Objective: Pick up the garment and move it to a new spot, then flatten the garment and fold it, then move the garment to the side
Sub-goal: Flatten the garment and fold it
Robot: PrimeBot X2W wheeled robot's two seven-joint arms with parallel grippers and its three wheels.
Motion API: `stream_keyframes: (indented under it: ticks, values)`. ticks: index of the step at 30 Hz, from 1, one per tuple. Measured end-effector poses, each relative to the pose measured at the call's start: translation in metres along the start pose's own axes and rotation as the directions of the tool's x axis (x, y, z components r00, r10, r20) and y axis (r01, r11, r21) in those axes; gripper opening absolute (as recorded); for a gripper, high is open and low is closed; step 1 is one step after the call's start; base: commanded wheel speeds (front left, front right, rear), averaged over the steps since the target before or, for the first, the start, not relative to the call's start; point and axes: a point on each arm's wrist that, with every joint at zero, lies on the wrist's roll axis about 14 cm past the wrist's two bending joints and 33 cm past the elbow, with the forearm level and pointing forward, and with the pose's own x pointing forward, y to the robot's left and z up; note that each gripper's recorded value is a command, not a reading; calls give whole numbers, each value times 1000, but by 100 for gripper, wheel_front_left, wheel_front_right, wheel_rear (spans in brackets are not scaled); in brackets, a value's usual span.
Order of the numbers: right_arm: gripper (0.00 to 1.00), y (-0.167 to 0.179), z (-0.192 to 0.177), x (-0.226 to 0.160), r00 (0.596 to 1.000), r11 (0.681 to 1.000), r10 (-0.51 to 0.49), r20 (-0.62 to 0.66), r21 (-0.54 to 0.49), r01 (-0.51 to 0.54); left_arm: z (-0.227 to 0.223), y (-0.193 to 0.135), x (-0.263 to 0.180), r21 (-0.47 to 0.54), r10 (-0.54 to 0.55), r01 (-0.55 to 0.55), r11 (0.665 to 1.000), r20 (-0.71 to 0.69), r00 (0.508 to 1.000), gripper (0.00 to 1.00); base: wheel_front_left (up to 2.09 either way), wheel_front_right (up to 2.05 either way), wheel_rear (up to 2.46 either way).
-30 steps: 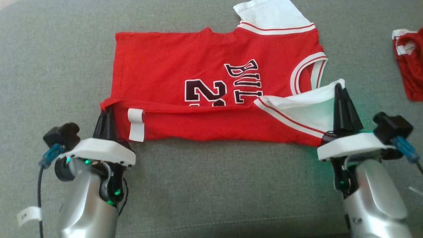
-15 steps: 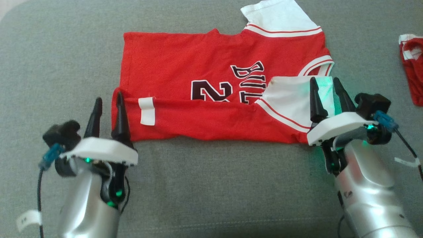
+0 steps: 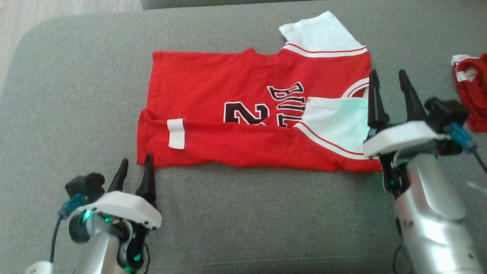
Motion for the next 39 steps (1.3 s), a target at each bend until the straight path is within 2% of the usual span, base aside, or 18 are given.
stream_keyframes:
  ticks: [6, 19, 21, 23, 30, 39]
  values:
    - [100, -7, -9, -28, 1000, 1000, -22, -2, 21, 22, -21, 5, -4, -1, 23, -24, 1000, -115, 993, 100, 0, 0, 0]
    - [100, -32, -4, -54, 995, 996, -92, 34, 18, 92, -34, 14, 13, -52, 72, -84, 995, -200, 977, 100, 0, 0, 0]
    - [100, -35, -7, -57, 995, 995, -101, 18, 9, 101, -34, 13, 17, -48, 68, -80, 996, -205, 976, 45, 0, 0, 0]
    - [100, -37, -14, -61, 994, 994, -108, -16, 2, 108, -34, 11, 20, -46, 59, -70, 996, -216, 975, 0, 0, 0, 0]
    - [100, -45, -61, -87, 957, 990, -138, -254, -7, 141, -30, 1, 21, -34, 24, -32, 999, -210, 978, 0, 0, 0, 0]
    - [100, -28, -82, -85, 930, 993, -87, -356, 42, 109, -9, 16, 15, -13, 63, -65, 998, -146, 987, 0, 0, 0, 0]
